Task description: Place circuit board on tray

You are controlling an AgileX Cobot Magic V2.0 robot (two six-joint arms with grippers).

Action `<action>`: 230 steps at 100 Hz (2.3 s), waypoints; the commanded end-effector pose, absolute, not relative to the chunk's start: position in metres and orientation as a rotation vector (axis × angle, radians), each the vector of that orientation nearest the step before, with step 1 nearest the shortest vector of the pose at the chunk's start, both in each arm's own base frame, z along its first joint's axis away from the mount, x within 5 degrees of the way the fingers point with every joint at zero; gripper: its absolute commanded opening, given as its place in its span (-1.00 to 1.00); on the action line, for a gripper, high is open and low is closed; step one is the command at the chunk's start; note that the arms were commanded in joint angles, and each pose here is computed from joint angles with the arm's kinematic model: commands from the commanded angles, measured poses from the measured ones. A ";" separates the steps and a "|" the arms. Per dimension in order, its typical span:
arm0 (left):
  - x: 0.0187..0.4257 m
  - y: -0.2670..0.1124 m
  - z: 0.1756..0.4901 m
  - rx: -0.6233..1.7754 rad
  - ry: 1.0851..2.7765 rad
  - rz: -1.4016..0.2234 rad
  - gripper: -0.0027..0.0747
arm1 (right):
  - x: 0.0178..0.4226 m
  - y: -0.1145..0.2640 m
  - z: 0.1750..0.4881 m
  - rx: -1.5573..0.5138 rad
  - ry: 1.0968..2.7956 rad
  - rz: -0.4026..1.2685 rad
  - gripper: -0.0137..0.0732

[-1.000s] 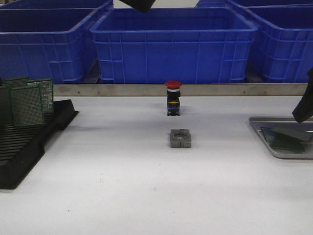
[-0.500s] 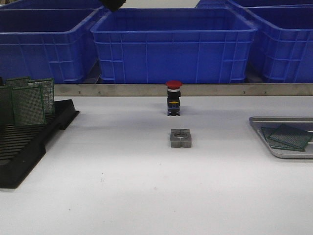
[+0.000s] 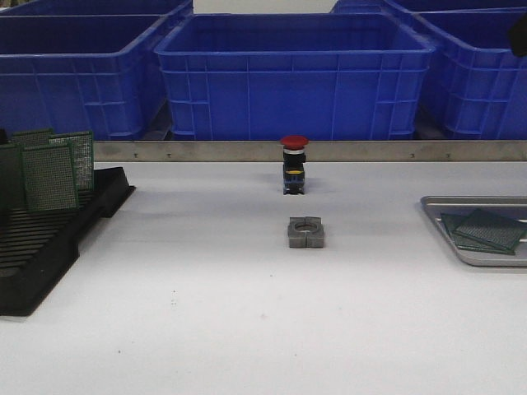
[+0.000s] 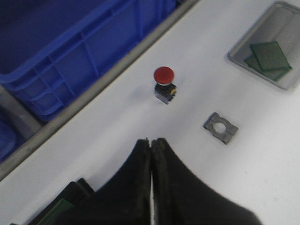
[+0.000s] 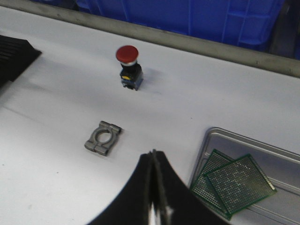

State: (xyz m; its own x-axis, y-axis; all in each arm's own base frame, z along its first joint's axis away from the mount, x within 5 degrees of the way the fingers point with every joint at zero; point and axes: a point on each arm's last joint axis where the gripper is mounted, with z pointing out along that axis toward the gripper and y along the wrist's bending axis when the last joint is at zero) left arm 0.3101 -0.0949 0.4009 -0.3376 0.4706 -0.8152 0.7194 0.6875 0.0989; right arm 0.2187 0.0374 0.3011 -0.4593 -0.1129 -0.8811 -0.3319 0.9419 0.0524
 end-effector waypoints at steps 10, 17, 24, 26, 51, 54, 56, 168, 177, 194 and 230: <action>0.256 -0.076 0.419 0.636 1.826 -0.276 -0.98 | 0.193 0.044 0.311 -0.283 1.888 0.229 -0.94; 0.234 -0.068 0.412 0.592 1.799 -0.245 -0.98 | 0.182 0.043 0.311 -0.273 1.852 0.215 -0.94; 0.210 -0.061 0.402 0.534 1.765 -0.227 -0.98 | 0.172 0.041 0.311 -0.260 1.819 0.203 -0.94; 0.203 -0.059 0.400 0.516 1.753 -0.224 -0.98 | 0.169 0.040 0.312 -0.257 1.807 0.201 -0.94; 0.121 -0.040 0.355 0.419 1.651 -0.189 -0.98 | 0.123 0.030 0.314 -0.230 1.657 0.183 -0.94; 0.114 -0.038 0.347 0.412 1.643 -0.188 -0.98 | 0.116 0.028 0.314 -0.227 1.631 0.183 -0.94; 0.107 -0.037 0.346 0.407 1.625 -0.188 -0.98 | 0.111 0.027 0.312 -0.227 1.619 0.183 -0.94; 0.039 -0.026 0.294 0.373 1.440 -0.198 -0.98 | 0.065 0.030 0.283 -0.328 1.565 0.272 -0.94; 0.039 -0.026 0.294 0.373 1.441 -0.198 -0.98 | 0.065 0.031 0.283 -0.329 1.565 0.273 -0.94; 0.047 -0.017 0.286 0.178 1.423 -0.237 -0.98 | 0.065 0.031 0.283 -0.329 1.566 0.273 -0.94; 0.058 -0.004 0.213 0.005 1.456 -0.109 -0.98 | 0.065 0.031 0.283 -0.329 1.566 0.273 -0.94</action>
